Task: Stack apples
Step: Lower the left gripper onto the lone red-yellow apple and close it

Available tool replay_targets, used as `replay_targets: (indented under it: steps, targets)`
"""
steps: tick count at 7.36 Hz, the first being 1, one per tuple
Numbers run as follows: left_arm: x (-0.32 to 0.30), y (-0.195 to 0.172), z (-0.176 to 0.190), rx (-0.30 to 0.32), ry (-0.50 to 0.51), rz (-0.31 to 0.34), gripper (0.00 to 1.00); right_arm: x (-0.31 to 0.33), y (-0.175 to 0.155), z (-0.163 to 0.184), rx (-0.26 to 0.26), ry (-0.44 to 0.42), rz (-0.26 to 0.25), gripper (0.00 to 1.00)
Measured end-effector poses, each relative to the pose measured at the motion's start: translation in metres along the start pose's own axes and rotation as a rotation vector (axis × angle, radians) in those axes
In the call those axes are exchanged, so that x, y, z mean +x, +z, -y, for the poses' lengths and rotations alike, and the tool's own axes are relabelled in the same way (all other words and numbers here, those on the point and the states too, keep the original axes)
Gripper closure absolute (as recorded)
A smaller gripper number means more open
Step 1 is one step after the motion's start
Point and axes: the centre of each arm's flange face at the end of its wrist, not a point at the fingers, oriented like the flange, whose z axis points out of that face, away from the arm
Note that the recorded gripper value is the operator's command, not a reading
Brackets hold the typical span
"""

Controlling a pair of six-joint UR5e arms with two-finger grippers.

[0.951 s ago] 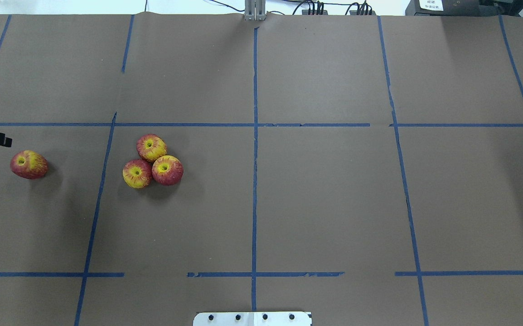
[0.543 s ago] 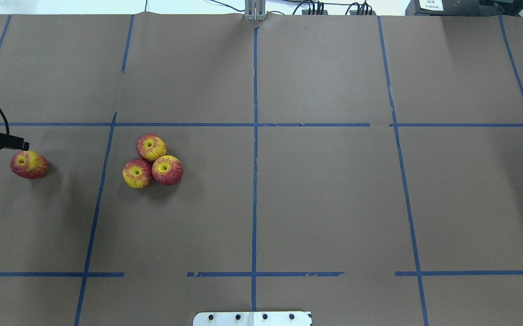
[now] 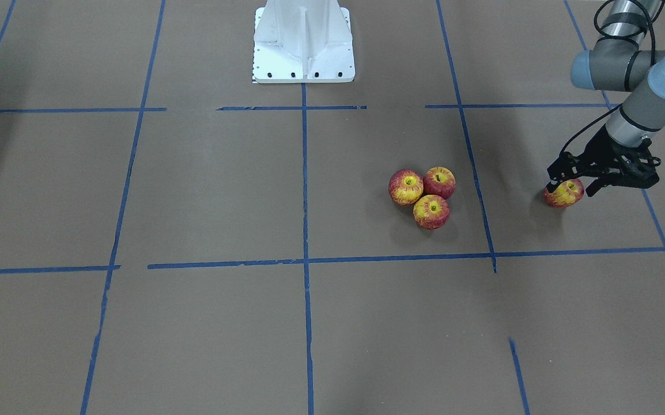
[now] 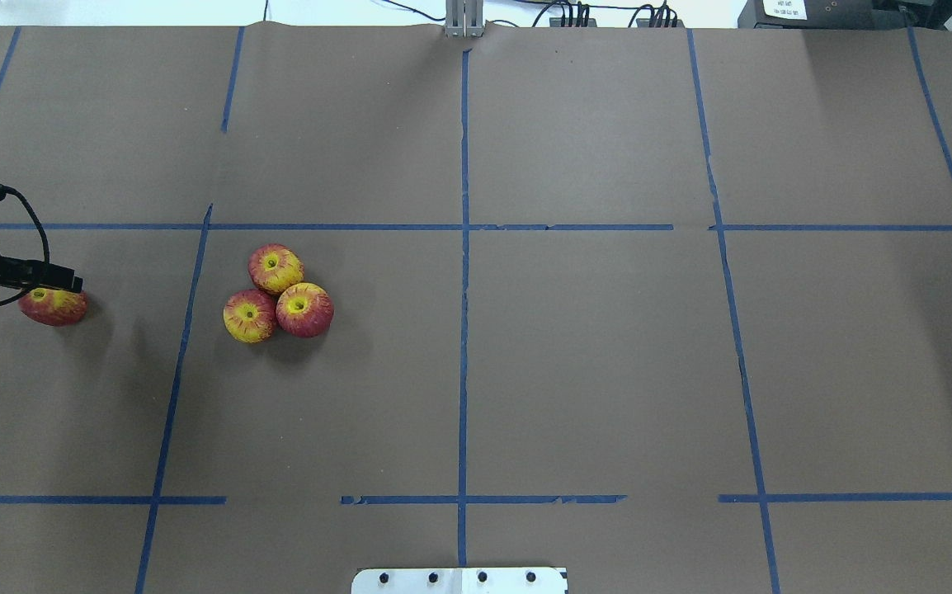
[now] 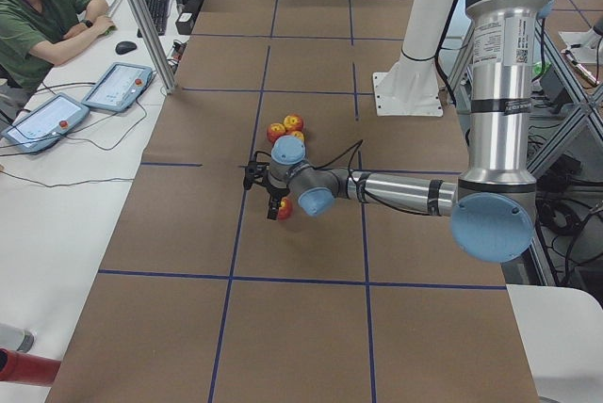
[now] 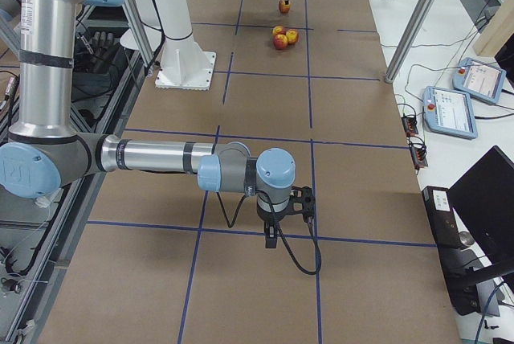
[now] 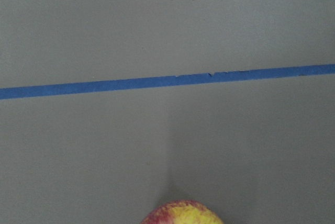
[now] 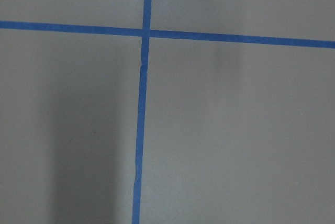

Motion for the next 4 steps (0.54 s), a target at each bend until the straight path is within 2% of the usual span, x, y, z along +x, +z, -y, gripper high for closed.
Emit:
replay_targets:
  steps: [4]
  targets:
    - [-0.011, 0.019, -0.009, -0.034, -0.012, 0.028, 0.00, 0.000, 0.000, 0.000, 0.000, 0.000, 0.000, 0.00]
